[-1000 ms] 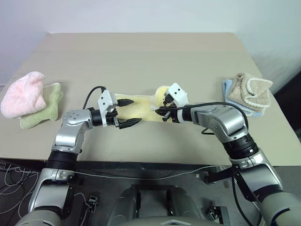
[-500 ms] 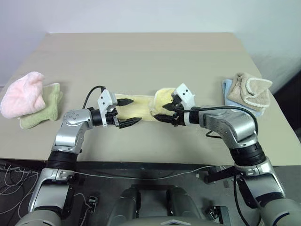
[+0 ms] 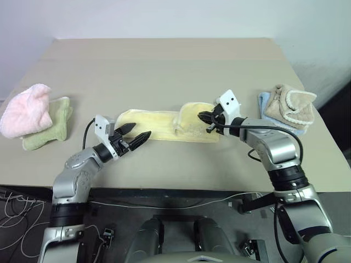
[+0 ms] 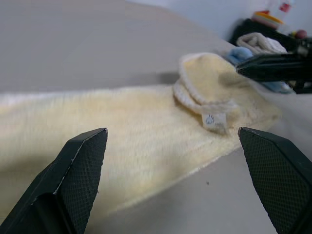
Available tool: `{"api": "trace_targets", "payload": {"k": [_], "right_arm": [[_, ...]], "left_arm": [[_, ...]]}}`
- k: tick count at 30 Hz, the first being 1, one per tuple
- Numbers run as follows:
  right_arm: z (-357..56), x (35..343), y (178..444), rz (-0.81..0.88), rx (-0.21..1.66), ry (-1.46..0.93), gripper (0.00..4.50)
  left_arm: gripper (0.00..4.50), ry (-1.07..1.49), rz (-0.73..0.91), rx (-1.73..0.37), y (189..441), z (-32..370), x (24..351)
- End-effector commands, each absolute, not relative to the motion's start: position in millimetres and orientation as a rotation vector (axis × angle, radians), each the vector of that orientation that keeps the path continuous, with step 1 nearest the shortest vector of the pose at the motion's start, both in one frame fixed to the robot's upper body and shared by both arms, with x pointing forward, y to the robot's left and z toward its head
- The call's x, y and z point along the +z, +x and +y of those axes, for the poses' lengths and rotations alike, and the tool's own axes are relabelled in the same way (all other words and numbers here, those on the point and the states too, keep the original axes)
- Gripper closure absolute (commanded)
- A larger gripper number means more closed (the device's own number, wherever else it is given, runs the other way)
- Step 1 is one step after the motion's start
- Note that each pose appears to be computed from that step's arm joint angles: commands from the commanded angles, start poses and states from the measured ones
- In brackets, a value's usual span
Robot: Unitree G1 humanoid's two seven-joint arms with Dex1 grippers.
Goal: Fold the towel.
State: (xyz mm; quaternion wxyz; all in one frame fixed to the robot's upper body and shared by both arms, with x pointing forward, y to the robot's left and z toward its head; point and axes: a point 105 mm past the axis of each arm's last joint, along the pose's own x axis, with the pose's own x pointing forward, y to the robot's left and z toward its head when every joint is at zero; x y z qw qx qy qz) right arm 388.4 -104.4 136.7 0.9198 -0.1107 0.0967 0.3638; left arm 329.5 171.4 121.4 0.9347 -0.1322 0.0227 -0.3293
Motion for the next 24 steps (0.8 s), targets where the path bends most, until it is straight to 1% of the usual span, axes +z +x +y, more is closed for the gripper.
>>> {"api": "trace_targets", "payload": {"k": [1,4,6,9,11,13,15,17,20,24], "right_arm": [[-101,119,389,0.219,0.776,-0.292,4.46],[-105,98,387,0.273,0.781,-0.310,4.46],[-108,95,386,0.276,0.782,-0.313,4.46],[-110,109,384,0.209,0.784,-0.299,4.46],[-110,130,382,0.130,0.796,-0.279,4.46],[-114,160,376,0.030,0.808,-0.271,4.46],[-119,181,371,-0.034,0.810,-0.274,4.46],[-125,195,368,-0.074,0.799,-0.278,4.46],[-132,212,364,-0.121,0.778,-0.286,4.46],[-137,217,365,-0.133,0.756,-0.301,4.46]], "left_arm": [[0.00,-0.369,0.000,-0.543,331,186,138],[0.00,-0.399,0.029,-0.485,328,187,133],[0.00,-0.413,0.056,-0.461,324,185,128],[0.00,-0.448,0.086,-0.412,323,184,123],[0.00,-0.479,0.093,-0.382,323,184,123],[0.00,-0.519,0.112,-0.343,323,185,120],[0.00,-0.560,0.120,-0.312,323,185,119],[0.00,-0.616,0.125,-0.267,324,187,118],[0.00,-0.746,0.122,-0.187,325,192,116],[0.00,-0.790,0.140,-0.170,320,188,115]]}}
